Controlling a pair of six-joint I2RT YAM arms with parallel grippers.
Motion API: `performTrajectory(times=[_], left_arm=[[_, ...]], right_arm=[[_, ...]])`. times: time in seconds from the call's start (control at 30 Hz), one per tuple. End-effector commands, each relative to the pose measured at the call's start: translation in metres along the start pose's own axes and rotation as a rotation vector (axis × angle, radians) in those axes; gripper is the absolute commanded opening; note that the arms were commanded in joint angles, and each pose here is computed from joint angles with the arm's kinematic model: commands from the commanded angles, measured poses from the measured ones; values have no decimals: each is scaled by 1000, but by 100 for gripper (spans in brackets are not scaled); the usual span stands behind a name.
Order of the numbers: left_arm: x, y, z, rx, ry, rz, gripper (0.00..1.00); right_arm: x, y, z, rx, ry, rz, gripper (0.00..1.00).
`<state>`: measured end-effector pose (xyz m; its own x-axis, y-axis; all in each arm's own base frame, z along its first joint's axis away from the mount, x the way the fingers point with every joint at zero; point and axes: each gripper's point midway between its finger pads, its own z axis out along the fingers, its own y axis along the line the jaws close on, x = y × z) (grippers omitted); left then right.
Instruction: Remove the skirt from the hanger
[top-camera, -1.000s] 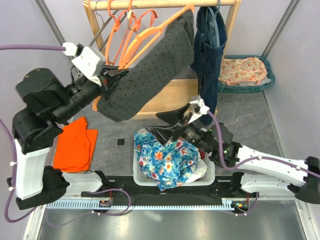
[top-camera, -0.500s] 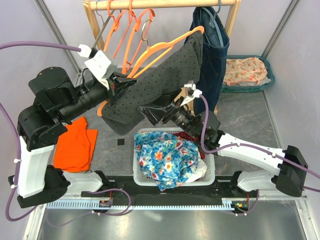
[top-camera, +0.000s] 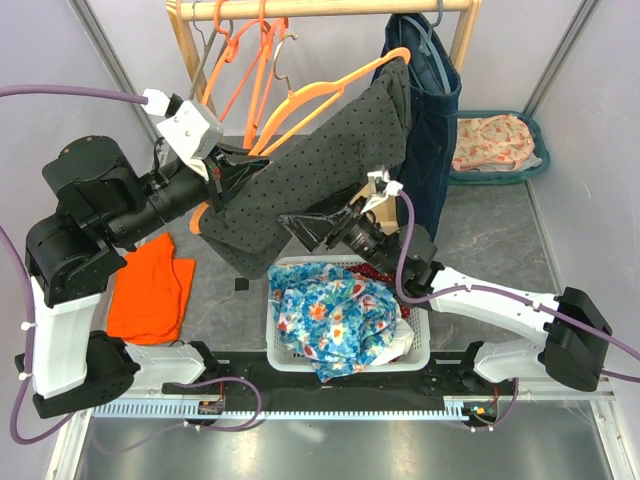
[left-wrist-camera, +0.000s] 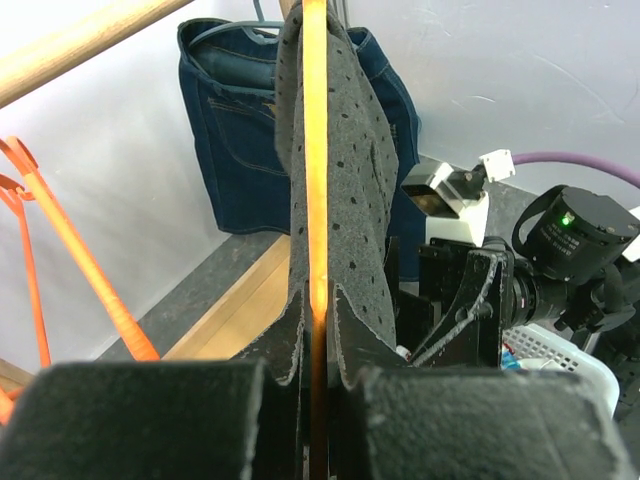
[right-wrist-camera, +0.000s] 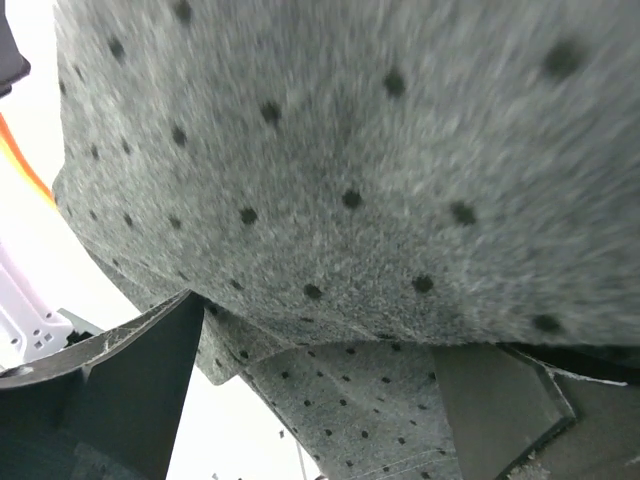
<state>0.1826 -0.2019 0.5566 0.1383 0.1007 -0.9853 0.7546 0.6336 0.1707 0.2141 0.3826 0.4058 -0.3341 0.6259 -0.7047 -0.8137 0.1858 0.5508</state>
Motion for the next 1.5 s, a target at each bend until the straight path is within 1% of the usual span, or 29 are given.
performTrajectory(times=[0.0,0.1,0.13,0.2,0.23,0.3,0.33,0.4,0.43,0.47,0.5,0.57,0.67,0.7,0.73,0.77,0.8,0.83,0.87,0.9,1.0,1.07,1.1,1.17,1.27,1.37,1.47], left_arm=[[-43,2,-14,-6,-167,-20,2],[-36,1,-10,-3,-146,-22,2],[-31,0,-8,1,-133,-24,2],[-26,2,-4,-11,-118,-22,2],[-20,2,-1,-13,-101,-20,2],[-14,3,2,-21,-84,-15,2],[-10,3,4,-21,-73,-16,2],[-7,3,7,-28,-65,-14,2],[-6,5,8,-34,-63,-12,2],[-5,6,9,-39,-59,-7,2],[-4,6,10,-41,-56,-6,2],[-3,6,12,-39,-56,0,2],[1,15,17,-91,-42,3,2],[11,22,24,-132,-12,7,2],[16,27,27,-164,4,9,2],[25,38,36,-229,38,16,2],[34,42,42,-254,66,22,2],[40,46,47,-276,86,26,2],[46,52,51,-312,108,28,2],[52,53,59,-320,126,31,2],[59,59,76,-350,143,48,2],[57,67,81,-386,143,45,2],[64,70,91,-394,162,45,2],[70,82,95,-431,180,35,2],[94,102,105,-473,237,14,2],[111,116,110,-497,271,-5,2],[111,120,116,-502,261,-15,2]], right_arm=[[-57,31,-5,-91,-156,-27,95],[-87,46,-11,-115,-245,-44,87],[-99,56,-14,-135,-276,-45,82],[-109,68,-14,-161,-280,-60,76],[-121,86,-15,-205,-286,-73,70],[-123,93,-14,-215,-248,-100,62],[-133,107,-15,-247,-253,-113,51],[-132,108,-14,-226,-209,-132,35],[-143,118,-17,-236,-218,-143,17],[-141,115,-18,-214,-193,-145,10],[-149,120,-23,-218,-204,-157,0],[-155,124,-26,-207,-195,-172,0],[-175,147,-33,-234,-182,-215,0],[-178,160,-35,-276,-162,-227,0],[-194,179,-39,-307,-163,-246,0],[-203,191,-41,-332,-158,-255,0],[-223,221,-49,-414,-169,-276,0],[-222,226,-50,-415,-117,-279,0],[-226,235,-50,-435,-100,-281,0],[-242,258,-62,-489,-103,-292,0],[-267,282,-86,-534,-144,-316,0],[-282,290,-103,-533,-184,-367,0],[-284,286,-105,-502,-189,-375,0],[-291,286,-118,-483,-209,-410,0],[-298,287,-130,-463,-227,-432,0],[-305,290,-142,-461,-248,-452,0],[-302,285,-141,-439,-236,-454,0]])
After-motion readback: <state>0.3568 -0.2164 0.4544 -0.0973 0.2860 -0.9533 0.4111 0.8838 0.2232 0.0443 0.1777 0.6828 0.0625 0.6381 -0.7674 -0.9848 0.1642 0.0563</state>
